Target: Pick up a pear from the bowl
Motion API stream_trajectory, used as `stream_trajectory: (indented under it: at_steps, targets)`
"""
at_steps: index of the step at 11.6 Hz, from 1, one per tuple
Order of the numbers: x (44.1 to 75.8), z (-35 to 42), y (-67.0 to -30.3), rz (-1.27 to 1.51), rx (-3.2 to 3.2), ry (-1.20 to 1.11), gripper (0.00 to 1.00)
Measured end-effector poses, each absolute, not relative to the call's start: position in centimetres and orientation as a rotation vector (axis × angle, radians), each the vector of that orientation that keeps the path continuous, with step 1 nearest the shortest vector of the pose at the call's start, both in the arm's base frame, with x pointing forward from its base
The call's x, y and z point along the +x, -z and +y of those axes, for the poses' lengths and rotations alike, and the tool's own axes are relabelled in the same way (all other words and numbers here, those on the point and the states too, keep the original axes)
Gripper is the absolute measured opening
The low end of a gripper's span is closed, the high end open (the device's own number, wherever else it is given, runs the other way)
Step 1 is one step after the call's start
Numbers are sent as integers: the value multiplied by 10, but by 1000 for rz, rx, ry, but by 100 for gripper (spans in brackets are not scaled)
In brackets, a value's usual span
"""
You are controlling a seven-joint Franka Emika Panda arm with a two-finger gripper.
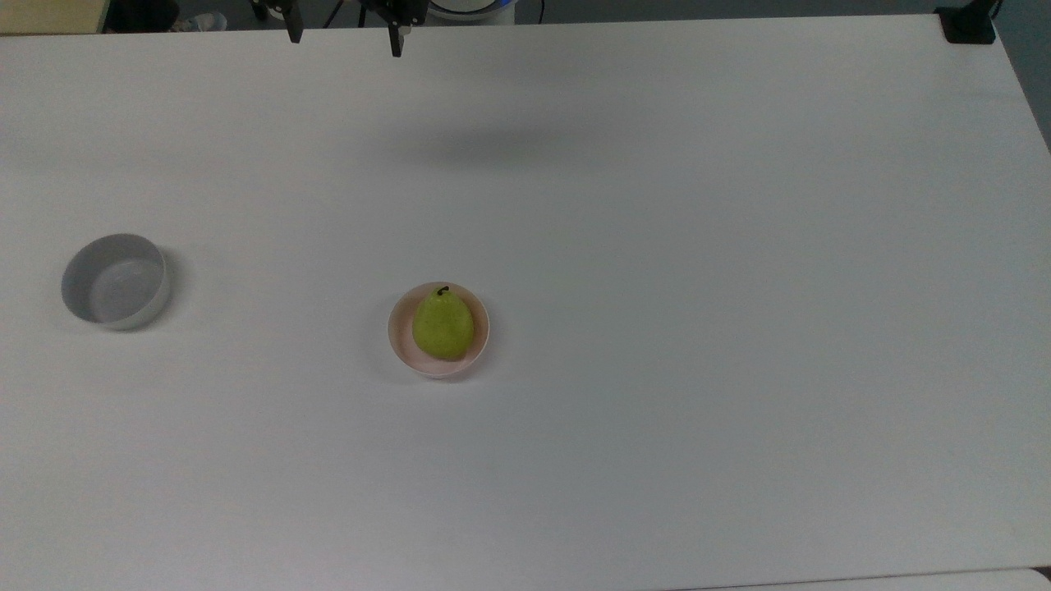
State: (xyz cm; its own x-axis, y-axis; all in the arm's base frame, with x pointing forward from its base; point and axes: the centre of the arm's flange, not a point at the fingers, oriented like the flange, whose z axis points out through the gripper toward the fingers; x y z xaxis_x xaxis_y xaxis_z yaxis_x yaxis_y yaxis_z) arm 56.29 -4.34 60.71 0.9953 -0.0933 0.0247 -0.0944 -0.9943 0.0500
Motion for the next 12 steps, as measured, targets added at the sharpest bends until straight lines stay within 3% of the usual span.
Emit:
stream_trajectory:
  at_steps: [12]
  targets:
    - [564,-38,-604,-123,3088,-26,100]
